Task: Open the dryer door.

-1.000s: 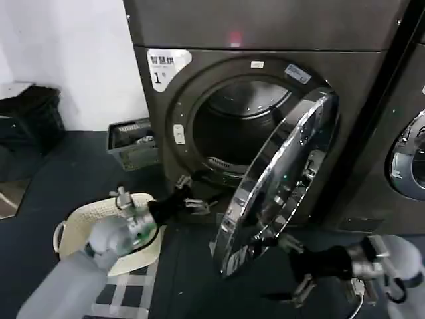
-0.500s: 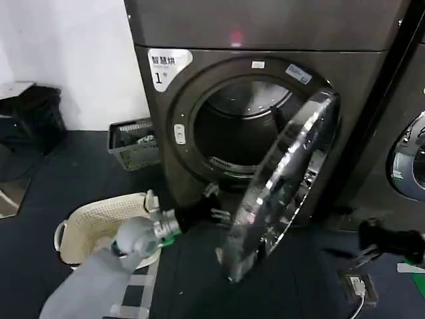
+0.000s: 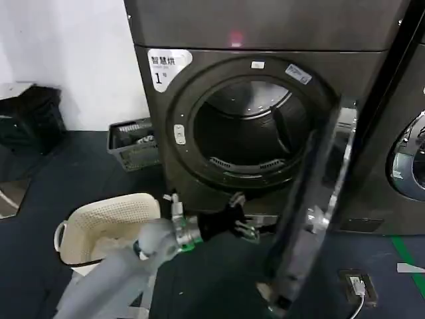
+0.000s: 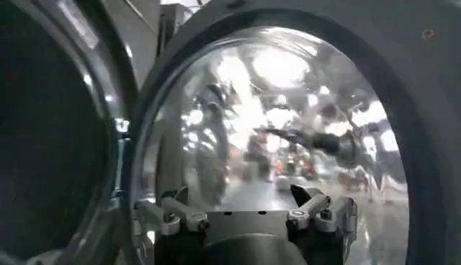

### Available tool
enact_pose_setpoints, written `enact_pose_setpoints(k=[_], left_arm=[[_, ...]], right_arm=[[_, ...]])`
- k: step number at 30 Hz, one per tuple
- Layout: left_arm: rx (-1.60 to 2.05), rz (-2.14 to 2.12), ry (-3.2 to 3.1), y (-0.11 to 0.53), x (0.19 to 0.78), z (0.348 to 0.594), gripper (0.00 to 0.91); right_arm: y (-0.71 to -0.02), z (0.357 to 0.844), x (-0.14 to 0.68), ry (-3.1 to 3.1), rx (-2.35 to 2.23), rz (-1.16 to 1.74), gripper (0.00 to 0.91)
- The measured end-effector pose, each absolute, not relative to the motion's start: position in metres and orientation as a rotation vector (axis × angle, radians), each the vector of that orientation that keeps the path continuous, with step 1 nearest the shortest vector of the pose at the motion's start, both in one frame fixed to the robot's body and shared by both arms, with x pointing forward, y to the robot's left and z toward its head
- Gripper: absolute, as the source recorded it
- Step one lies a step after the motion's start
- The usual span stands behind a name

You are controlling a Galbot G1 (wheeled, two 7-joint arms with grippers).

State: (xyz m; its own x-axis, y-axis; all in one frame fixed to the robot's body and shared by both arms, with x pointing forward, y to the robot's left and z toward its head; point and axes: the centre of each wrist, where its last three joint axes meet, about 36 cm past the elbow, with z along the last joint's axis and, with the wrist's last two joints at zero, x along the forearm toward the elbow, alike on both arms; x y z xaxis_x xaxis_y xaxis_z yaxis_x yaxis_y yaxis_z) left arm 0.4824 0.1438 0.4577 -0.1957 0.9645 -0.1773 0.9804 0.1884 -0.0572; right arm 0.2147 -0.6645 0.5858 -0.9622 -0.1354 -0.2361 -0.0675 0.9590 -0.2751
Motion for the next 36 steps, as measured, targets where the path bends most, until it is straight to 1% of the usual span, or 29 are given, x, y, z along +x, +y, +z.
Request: enact_pose_setpoints(k=[4,10,12,16,20,25,31,36], left_arm=[[1.959,-0.251,2.312,0.124,0.482,0.455,0.907],[1.973,-0.237,2.334,0.092,0.48,0.453,0.907],[1.98,-0.239,2.337,0.08,0.48,0.451,0.907],[2.001,-0.244,2.308,0.055,0.48,0.452,0.907],[2.03,-0.241,2.272,0.026,0.481,0.456,0.907],[2.072,-0.242,2.208,-0.016,0.483,0.463,0.907],[2.102,-0.221,2.165,-0.06,0.482,0.467,0.907],[2.057,-0.198,2.184,-0.089,0.485,0.468,0.907]], right_arm=[[-0.672,0.591,0.189,2.771,0.274,-0.431,0.907],[-0.679,0.608,0.159,2.656,0.785,-0.485,0.907],[-0.686,0.615,0.149,2.601,0.914,-0.492,0.907],[-0.703,0.629,0.124,2.5,1.159,-0.617,0.907],[-0.717,0.638,0.1,2.398,1.42,-0.588,0.907],[-0.726,0.652,0.073,2.308,1.576,-0.57,0.907],[-0.726,0.668,0.05,2.252,1.615,-0.524,0.907],[-0.722,0.681,0.041,2.221,1.619,-0.521,0.907]])
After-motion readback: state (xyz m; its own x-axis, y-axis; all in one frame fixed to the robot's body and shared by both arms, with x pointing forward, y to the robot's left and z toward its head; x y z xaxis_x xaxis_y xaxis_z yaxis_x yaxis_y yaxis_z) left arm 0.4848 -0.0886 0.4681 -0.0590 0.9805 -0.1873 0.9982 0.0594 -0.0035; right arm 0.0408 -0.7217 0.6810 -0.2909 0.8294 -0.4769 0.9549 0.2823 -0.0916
